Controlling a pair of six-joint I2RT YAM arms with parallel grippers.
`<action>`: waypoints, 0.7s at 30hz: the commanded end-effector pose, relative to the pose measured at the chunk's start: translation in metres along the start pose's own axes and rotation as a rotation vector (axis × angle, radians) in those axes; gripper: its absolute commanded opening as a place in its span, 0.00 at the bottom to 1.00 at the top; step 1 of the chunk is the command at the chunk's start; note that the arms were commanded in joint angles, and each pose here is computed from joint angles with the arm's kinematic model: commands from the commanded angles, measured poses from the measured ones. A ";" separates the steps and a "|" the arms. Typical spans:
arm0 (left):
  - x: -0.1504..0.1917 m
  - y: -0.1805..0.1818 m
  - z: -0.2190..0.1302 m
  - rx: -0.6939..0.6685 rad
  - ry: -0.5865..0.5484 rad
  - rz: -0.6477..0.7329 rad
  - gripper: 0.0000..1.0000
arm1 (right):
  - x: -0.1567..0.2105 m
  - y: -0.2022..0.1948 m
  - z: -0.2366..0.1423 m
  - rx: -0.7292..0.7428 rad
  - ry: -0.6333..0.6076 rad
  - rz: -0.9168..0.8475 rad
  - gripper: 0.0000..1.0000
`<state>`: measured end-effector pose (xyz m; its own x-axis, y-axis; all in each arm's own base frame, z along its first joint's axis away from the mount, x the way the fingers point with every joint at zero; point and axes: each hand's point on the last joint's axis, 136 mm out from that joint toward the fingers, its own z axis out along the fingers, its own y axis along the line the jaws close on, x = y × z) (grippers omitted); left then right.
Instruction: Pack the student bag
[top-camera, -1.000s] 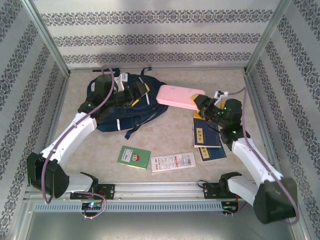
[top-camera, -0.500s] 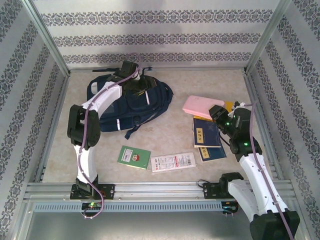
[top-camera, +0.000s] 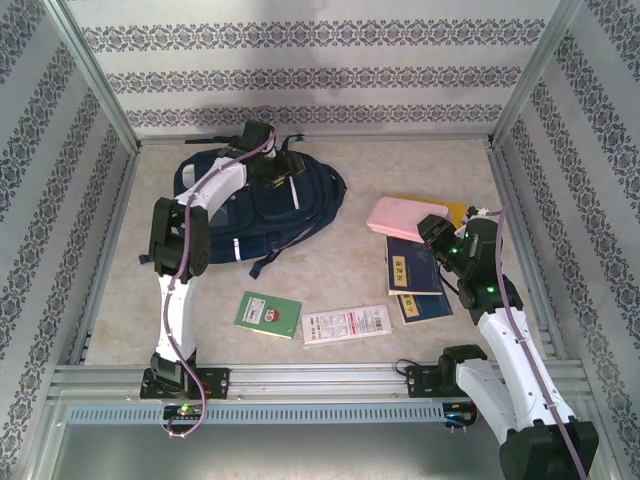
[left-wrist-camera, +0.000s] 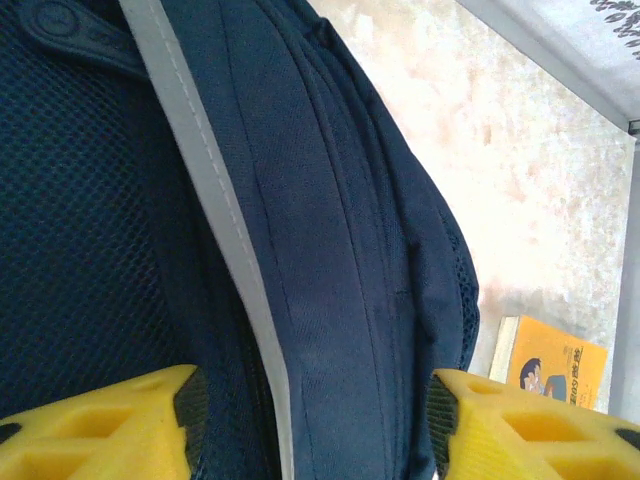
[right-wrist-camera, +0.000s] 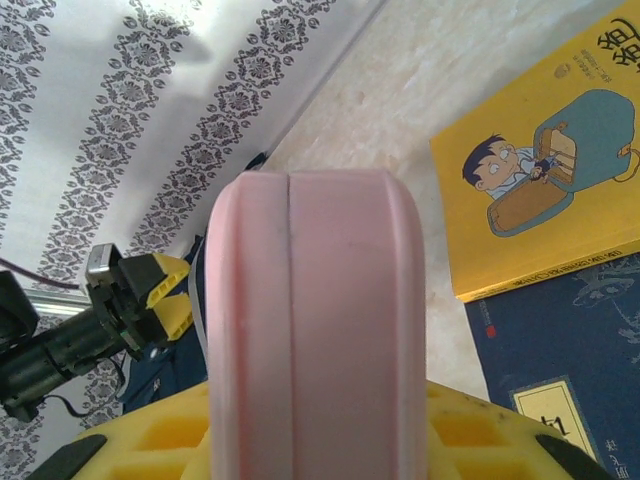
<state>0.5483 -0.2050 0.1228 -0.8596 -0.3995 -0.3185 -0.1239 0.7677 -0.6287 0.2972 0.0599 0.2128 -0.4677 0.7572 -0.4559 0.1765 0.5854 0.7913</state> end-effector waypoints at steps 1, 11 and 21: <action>-0.013 -0.015 0.006 0.082 -0.021 -0.010 0.56 | -0.001 0.009 0.003 -0.045 -0.009 -0.027 0.30; -0.009 -0.014 0.023 0.116 0.011 -0.033 0.35 | 0.007 0.003 0.010 -0.045 0.030 -0.002 0.29; -0.002 -0.021 0.030 0.123 0.088 0.005 0.00 | 0.005 0.006 0.005 -0.025 0.024 -0.030 0.28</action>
<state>0.5671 -0.2236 0.0975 -0.8851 -0.3972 -0.2424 -0.1282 0.7089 -0.6935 0.2985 0.0643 0.1905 -0.5084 0.7490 -0.4250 0.2062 0.5850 0.7844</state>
